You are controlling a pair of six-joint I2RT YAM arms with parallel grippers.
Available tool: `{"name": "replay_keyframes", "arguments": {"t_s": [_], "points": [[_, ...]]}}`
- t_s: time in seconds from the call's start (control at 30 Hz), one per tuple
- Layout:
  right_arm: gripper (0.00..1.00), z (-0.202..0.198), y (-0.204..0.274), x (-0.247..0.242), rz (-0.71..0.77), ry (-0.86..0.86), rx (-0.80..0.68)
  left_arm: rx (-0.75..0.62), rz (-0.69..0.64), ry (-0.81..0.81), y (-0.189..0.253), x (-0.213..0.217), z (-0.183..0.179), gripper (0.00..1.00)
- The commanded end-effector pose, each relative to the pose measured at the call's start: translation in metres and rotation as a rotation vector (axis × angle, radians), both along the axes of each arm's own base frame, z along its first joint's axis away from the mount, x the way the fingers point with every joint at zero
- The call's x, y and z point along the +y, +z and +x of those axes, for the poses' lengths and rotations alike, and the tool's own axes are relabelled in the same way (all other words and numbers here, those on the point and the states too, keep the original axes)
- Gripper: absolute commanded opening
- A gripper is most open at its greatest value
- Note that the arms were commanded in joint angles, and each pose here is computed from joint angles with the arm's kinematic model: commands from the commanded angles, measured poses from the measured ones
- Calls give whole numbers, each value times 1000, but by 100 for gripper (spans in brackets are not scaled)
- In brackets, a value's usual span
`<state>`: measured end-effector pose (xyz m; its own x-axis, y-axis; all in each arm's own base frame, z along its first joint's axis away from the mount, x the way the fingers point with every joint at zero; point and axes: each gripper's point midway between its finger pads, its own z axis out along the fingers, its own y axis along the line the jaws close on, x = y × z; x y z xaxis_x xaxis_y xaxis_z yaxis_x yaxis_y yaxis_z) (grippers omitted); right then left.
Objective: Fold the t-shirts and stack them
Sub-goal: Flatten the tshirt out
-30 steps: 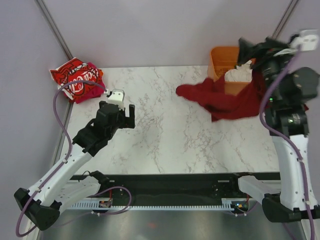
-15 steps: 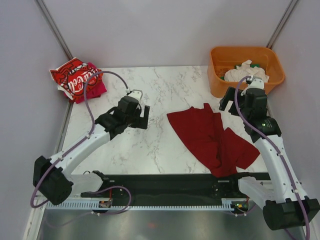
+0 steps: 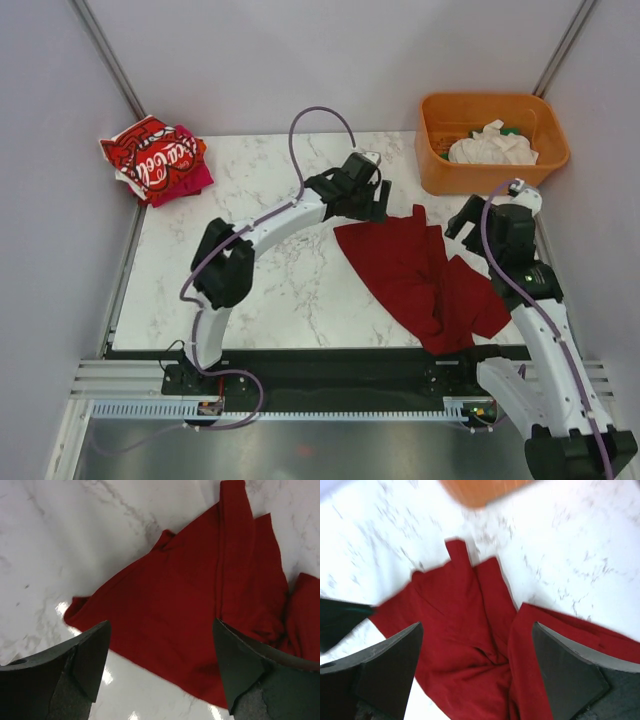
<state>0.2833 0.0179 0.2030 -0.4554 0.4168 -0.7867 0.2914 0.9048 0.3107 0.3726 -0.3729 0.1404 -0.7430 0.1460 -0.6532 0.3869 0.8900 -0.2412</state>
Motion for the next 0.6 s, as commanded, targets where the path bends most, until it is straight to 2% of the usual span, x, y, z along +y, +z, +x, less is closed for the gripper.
{"name": "replay_keyframes", "arguments": {"t_s": [0.0, 0.17, 0.2, 0.23, 0.43, 0.57], "points": [[98, 0, 72, -16, 35, -113, -220, 59, -117, -42, -10, -56, 12, 88], [98, 2, 101, -5, 74, -59, -274, 59, -191, -167, -26, -112, 18, 87], [98, 3, 102, 1, 94, -31, -272, 23, -234, -182, -12, -124, 26, 88], [98, 3, 103, 4, 98, -19, -273, 37, -231, -183, -27, -129, 30, 89], [98, 0, 93, 9, 81, 30, -250, -16, -318, -224, -27, -157, 46, 98], [98, -3, 92, 13, 91, 55, -250, -18, -342, -209, -38, -165, 54, 100]]}}
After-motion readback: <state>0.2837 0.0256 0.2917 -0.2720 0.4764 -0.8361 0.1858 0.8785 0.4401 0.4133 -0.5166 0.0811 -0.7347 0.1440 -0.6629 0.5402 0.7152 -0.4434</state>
